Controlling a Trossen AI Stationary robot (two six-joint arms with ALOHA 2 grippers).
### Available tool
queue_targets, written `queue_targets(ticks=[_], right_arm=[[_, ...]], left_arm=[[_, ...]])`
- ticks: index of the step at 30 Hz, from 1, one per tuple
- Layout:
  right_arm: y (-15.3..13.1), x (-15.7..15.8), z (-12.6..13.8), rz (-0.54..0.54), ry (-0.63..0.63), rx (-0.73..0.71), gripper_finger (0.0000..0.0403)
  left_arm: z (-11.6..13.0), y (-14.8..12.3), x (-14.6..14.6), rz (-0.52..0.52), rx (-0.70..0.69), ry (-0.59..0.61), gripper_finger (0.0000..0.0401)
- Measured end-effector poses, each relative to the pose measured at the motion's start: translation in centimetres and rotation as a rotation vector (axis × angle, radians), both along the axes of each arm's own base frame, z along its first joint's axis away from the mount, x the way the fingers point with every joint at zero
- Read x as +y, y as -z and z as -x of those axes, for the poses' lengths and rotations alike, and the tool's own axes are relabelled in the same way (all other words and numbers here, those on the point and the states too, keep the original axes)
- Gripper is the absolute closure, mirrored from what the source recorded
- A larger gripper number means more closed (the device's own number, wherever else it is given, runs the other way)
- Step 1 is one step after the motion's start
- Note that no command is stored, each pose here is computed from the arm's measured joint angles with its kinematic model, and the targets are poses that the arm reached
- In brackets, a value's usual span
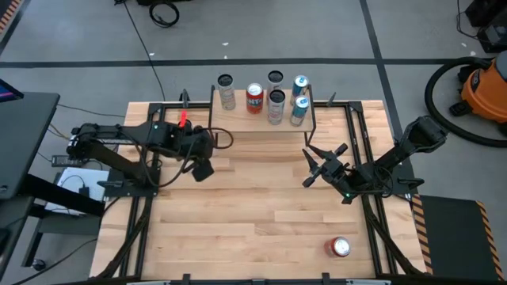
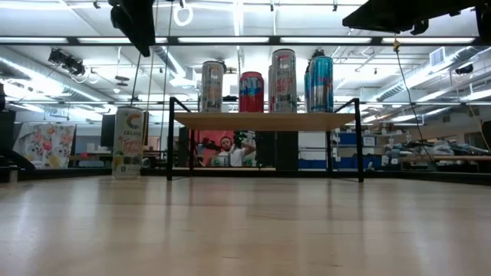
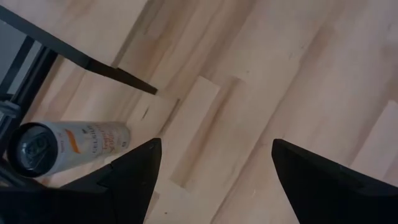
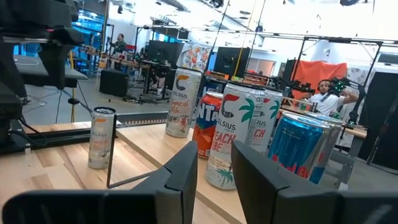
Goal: Place canned beverage on shelf
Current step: Put the white yellow soda can on the shelf aligned with the other white yellow soda can
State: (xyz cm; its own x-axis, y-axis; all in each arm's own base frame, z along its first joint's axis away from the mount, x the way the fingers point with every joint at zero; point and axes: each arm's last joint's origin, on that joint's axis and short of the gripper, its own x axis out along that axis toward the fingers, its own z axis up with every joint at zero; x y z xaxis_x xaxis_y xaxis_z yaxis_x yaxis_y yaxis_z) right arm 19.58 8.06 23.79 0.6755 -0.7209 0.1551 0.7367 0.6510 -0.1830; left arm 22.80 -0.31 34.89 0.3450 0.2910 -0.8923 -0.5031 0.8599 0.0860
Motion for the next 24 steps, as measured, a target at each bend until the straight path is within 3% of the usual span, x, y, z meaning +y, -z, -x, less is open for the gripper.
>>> queue_targets(ticks=[13,24], right_arm=[[0.0,0.0,0.0,-0.003,-0.001,-0.003,0.0296],[0.0,0.0,0.0,-0.013,-0.003,-0.014,0.0297]], left_arm=[[0.2,0.1,0.9,-0.003,0.026,-0.018,0.0085],[1.0,0.1,6.2,-0.066,0.099,-0.074,0.0085]])
